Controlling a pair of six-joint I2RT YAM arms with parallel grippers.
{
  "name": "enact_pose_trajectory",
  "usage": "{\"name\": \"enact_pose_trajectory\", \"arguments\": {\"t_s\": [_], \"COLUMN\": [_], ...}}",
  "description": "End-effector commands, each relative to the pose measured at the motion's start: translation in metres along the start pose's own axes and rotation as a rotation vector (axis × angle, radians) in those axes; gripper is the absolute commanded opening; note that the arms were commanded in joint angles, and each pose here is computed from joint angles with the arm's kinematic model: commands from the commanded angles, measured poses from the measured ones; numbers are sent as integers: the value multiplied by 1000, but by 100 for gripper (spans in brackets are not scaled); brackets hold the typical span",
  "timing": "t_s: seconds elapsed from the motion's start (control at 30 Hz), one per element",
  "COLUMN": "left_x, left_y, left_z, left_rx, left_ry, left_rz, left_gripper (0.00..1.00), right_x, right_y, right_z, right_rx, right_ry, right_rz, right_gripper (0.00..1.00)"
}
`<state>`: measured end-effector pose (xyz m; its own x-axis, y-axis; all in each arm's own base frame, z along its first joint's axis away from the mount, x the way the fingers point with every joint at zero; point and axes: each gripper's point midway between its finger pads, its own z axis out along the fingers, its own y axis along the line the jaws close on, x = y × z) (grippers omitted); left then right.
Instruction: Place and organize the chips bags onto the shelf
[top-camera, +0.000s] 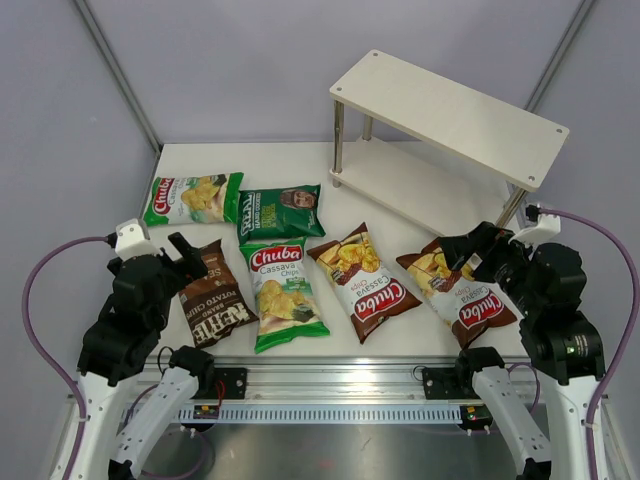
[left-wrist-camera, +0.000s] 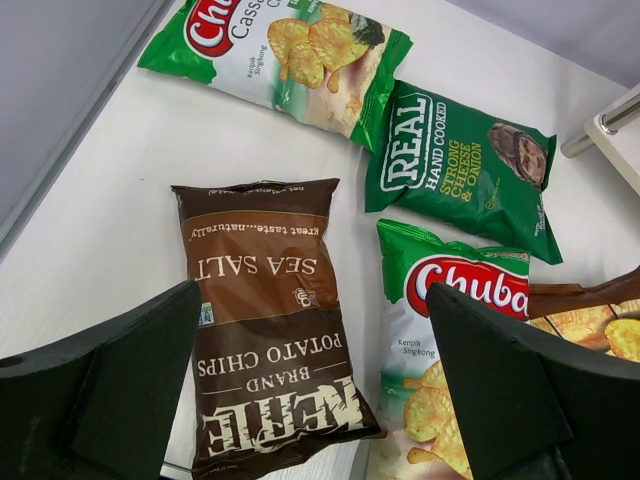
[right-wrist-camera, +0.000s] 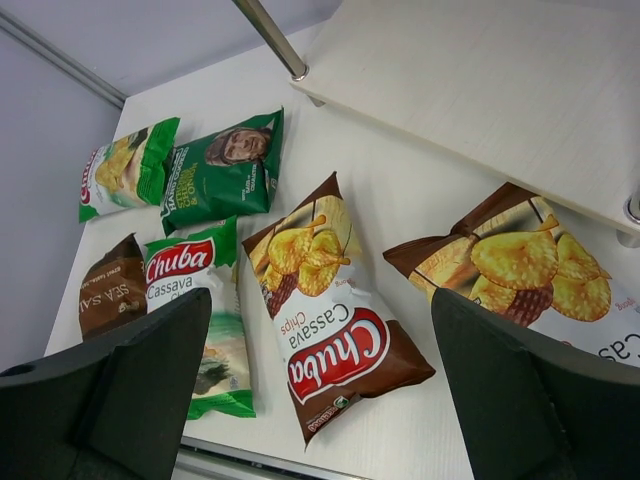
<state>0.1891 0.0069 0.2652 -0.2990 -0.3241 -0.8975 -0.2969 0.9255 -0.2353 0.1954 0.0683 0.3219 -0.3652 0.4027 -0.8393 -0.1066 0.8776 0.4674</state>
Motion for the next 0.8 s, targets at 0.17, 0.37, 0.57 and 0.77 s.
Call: {"name": "enact_pose_trajectory", "arguments": {"t_s": [0.17,0.37,0.57,0.77], "left_x": [-30,-42,-52,-65], "left_y": [-29,-55,-81,-48], "left_z": [4,41,86,147], "left_rx": [79,63,91,-23], "left_ry": [-70,-90,-61,-69], "left_rz": [-137,-290,-364,-477], "left_gripper": [99,99,99,99], "right_x": [-5,7,13,13], "right_y": [5,15,17,17], "right_z": [6,13,17,13], "right_rx": [-38,-104,-132,-133], "right_ry": [-41,7,12,2], "right_rz": [-3,45,69,81], "right_gripper": [100,100,99,99]}}
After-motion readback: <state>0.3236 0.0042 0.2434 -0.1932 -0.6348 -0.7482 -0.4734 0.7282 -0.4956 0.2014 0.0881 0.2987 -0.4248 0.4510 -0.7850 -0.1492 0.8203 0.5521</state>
